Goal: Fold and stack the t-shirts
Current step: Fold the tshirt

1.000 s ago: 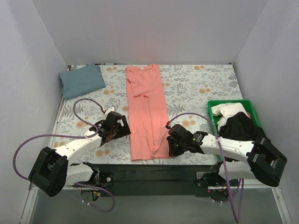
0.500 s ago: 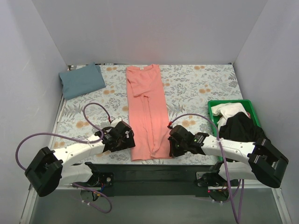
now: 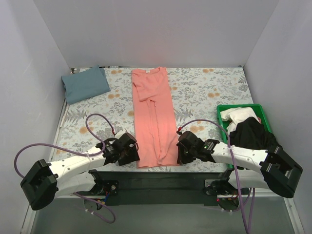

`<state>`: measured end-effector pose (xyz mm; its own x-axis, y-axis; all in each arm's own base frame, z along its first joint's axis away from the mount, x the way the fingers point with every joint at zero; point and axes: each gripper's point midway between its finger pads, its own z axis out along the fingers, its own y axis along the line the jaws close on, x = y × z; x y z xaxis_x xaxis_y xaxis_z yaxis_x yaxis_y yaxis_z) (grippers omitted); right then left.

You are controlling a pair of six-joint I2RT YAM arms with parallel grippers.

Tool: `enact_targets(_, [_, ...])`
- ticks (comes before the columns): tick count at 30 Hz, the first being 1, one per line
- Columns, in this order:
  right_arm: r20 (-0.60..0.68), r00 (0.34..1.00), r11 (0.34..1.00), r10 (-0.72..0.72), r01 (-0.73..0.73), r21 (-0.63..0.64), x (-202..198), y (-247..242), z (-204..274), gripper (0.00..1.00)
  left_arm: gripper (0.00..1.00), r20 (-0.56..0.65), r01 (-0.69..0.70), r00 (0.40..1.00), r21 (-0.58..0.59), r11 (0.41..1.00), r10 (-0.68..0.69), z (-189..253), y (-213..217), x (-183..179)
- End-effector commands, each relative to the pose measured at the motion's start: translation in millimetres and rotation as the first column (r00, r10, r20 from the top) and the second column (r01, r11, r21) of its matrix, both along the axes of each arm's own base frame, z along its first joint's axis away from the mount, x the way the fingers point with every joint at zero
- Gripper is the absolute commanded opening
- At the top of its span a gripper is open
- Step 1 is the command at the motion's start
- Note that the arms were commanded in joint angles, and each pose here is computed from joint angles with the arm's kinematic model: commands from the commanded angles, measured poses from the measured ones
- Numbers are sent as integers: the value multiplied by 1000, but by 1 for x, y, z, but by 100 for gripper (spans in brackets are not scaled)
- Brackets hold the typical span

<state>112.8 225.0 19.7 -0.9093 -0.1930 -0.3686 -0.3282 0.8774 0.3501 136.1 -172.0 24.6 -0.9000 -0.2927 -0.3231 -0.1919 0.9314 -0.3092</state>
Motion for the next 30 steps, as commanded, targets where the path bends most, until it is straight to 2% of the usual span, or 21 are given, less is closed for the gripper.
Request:
enact_targets(1, [-56,998,993,-12,5,-121,-15,-30,-23,1,54,-73,-16,997,-22,1000,14,-8,1,-19])
enact_targets(5, [-55,998,993,-15,8,-118,-15,-30,-23,1,48,-101,-12,995,-71,997,5,-8,-10,-29])
enact_targets(13, [-52,998,993,-21,15,-120,-15,-31,-24,1,38,-141,1,990,-68,998,-10,-17,-17,-44])
enact_targets(15, [-50,999,993,-19,13,-121,-15,-32,-25,1,29,-151,1,988,-47,999,-8,-20,-13,-48])
enact_targets(22, [-56,998,993,-19,13,-119,-16,-31,-27,1,19,-151,-10,988,4,1000,10,-22,-2,-52])
enact_targets(24, [-53,998,993,-18,12,-117,-16,-31,-26,1,13,-141,-12,990,29,999,16,-24,3,-51])
enact_targets(26, [-47,999,992,-26,20,-125,-15,-34,-27,1,0,-135,-15,991,45,999,21,-25,5,-50])
enact_targets(30, [-25,998,989,-55,51,-137,-12,-40,-25,1,0,-130,-26,991,58,998,34,-27,10,-50])
